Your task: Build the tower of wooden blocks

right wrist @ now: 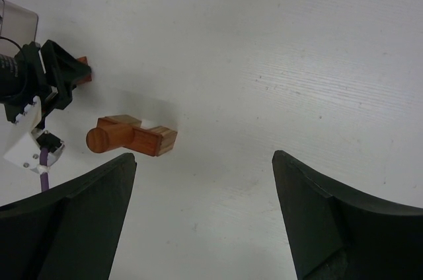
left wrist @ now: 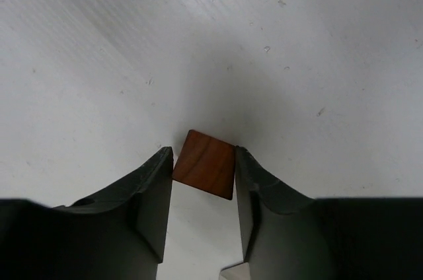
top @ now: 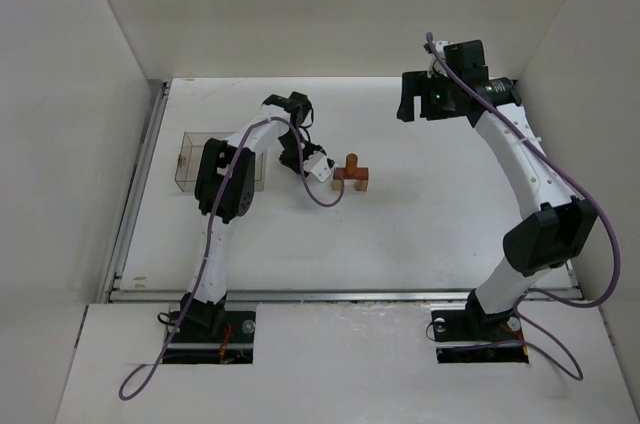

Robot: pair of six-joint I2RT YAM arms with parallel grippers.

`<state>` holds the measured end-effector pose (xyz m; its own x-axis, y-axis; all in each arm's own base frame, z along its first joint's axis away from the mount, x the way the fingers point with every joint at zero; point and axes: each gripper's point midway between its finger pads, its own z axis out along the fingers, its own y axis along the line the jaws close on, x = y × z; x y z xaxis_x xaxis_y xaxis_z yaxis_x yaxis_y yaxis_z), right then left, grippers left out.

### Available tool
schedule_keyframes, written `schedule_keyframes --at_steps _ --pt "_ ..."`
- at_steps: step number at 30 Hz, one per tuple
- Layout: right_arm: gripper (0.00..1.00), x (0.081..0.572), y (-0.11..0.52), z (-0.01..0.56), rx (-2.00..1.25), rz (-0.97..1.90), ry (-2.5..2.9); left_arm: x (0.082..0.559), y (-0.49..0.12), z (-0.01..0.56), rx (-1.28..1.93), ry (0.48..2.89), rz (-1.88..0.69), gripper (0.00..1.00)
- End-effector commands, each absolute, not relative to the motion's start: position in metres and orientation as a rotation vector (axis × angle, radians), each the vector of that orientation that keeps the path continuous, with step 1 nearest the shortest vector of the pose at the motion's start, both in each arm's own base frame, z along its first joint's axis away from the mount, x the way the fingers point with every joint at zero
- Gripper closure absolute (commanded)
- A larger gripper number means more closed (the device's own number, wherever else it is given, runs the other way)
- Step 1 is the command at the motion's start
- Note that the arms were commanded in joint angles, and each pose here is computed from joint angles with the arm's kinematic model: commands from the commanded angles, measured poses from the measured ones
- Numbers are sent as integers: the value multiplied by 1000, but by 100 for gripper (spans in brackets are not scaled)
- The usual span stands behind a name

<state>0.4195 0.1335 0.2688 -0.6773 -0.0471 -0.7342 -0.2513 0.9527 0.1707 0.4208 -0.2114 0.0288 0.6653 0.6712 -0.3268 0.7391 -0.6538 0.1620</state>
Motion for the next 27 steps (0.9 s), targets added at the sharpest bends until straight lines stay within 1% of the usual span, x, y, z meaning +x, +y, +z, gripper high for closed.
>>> schedule_keyframes --at_steps 1,4,5,7,10,14,15,16,18,19,20,21,22,23,24,25,26,27 --pt "10 427 135 278 -228 344 2252 419 -215 38 2632 1004 -359 71" --pt "10 427 135 278 -228 344 2252 420 -215 38 2606 1045 -345 99" --pt "10 424 137 276 -233 355 2263 421 -215 40 2587 1072 -334 100" --pt "10 422 138 274 -238 365 2273 421 -217 41 2550 1133 -346 100" --pt "10 417 138 285 -243 377 2255 422 -215 55 2495 1181 -341 100" --pt "10 409 142 299 -262 417 2221 425 -215 91 2290 1305 -410 100" --pt "10 408 144 299 -271 434 2220 429 -216 117 2172 1346 -440 100" --pt "10 406 144 305 -271 434 2206 427 -217 131 2110 1369 -472 100" --pt "10 398 148 318 -288 451 2174 423 -224 164 1968 1361 -566 100" --pt "10 395 149 327 -296 466 2150 423 -219 192 1896 1359 -564 100" --pt "10 392 148 333 -311 459 2132 416 -219 207 1813 1414 -619 100" --pt "10 382 155 348 -353 492 2088 406 -217 237 1713 1420 -677 100" --pt "10 377 157 354 -365 511 2071 398 -215 249 1663 1433 -718 100" --pt "10 372 159 360 -390 528 2052 395 -213 264 1639 1387 -722 100" --pt "10 366 161 371 -407 552 2011 385 -211 277 1556 1435 -792 100" --pt "10 360 170 376 -438 589 1986 373 -214 293 1492 1411 -879 100" --pt "10 351 180 381 -489 665 1953 358 -207 307 1431 1419 -914 100" --pt "12 339 197 378 -551 729 1935 357 -207 321 1393 1380 -916 100"
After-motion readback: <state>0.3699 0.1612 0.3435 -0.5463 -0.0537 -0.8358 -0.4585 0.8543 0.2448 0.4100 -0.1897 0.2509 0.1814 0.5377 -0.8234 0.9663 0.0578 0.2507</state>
